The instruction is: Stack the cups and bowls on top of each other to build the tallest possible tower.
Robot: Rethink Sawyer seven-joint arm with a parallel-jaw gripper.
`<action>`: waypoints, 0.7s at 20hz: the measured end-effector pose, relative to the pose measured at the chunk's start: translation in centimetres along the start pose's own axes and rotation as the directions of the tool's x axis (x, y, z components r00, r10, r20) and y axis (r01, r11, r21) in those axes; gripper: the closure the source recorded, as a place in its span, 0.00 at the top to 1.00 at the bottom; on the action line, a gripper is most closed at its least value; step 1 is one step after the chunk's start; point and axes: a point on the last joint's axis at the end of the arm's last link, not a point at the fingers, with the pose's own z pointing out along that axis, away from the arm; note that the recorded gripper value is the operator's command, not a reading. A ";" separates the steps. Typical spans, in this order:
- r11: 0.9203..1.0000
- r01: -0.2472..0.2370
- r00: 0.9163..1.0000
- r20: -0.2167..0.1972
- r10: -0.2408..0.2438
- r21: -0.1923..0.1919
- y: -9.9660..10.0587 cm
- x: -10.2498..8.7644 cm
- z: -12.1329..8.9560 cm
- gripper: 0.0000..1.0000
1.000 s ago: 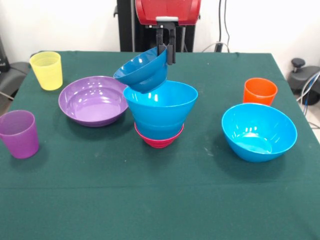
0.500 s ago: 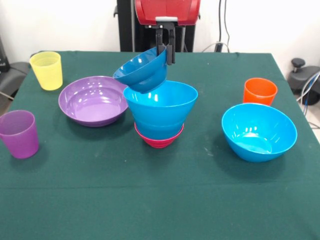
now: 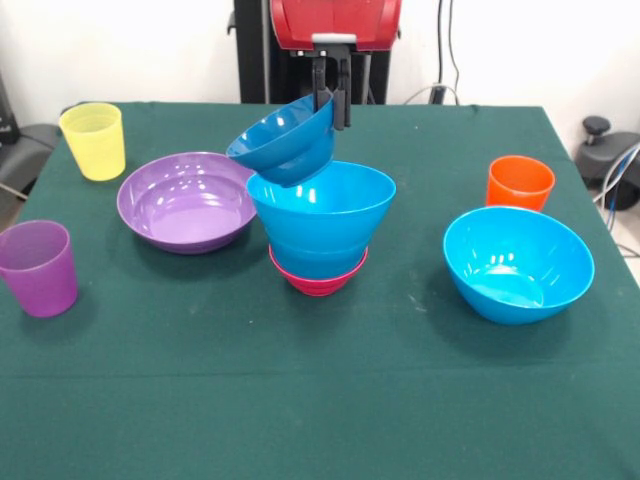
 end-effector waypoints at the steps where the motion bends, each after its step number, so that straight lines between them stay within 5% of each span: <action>1: 1.000 0.001 1.000 0.000 -0.001 0.000 0.0 0.0 0.0 0.00; 7: 1.000 0.004 1.000 0.000 -0.004 0.001 0.1 0.0 0.0 0.00; 8: 1.000 0.004 1.000 0.000 -0.004 0.001 0.1 0.0 0.0 1.00; 14: 1.000 0.005 1.000 0.001 -0.005 0.001 0.1 0.0 0.0 1.00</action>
